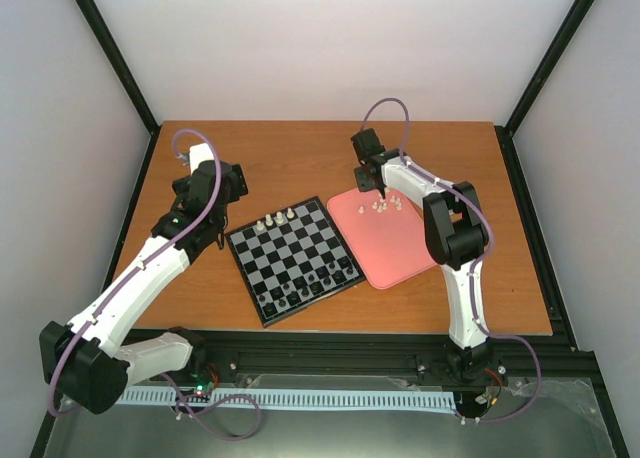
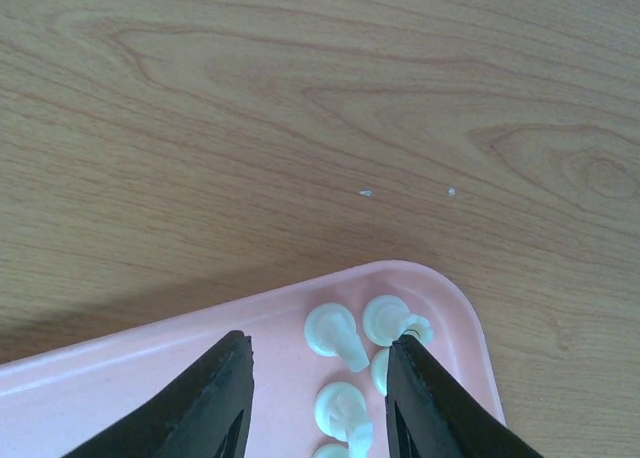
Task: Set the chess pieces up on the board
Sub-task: Pick up the chess piece from the storage box.
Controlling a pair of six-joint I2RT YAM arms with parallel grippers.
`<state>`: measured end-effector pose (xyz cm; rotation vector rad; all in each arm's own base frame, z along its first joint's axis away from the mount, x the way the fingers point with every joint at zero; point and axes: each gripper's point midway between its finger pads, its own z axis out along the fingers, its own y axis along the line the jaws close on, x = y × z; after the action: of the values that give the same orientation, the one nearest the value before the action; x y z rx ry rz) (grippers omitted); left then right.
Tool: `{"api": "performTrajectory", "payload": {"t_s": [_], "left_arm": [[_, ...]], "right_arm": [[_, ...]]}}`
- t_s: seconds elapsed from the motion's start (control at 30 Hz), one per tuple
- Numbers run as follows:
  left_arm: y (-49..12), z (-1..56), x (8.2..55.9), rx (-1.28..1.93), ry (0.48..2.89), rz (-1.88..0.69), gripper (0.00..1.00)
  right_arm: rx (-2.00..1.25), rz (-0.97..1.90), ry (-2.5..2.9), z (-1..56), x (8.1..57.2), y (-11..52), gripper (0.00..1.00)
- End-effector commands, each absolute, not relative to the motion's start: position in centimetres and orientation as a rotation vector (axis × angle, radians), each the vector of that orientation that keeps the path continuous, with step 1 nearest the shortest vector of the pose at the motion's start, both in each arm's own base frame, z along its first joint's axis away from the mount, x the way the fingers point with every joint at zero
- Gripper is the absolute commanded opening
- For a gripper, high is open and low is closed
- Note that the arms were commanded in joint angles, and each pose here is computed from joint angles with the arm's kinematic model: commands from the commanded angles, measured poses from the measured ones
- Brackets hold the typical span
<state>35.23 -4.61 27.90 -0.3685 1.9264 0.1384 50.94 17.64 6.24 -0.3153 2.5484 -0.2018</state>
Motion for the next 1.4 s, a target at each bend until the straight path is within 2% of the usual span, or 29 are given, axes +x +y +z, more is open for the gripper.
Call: {"api": "performTrajectory", "payload": {"t_s": [0.0,0.7,0.83,1.1,1.37], "left_arm": [[-4.3,29.8,35.5,-0.407,1.873,0.116,1.00],[-4.3,29.8,35.6,-0.409,1.876,0.122,1.00],[-4.3,29.8,35.6,-0.410,1.875,0.124,1.00],[-4.2,29.8,35.5,-0.411,1.875,0.123,1.00],[-4.2,30.0,35.5,-0.410,1.872,0.117,1.00]], "right_arm": [[-0.270,-0.202,2.555,5.8,51.9,16.9,0.37],[-0.274,-0.180,2.581,4.5,52.4,16.7,0.23],[-0.274,-0.179,2.585,4.4,52.4,16.8,0.14],[-0.262,-0.177,2.582,4.8,52.4,16.6,0.03],[-0.292,-0.061,2.520,8.7,51.5,18.3,0.03]]}}
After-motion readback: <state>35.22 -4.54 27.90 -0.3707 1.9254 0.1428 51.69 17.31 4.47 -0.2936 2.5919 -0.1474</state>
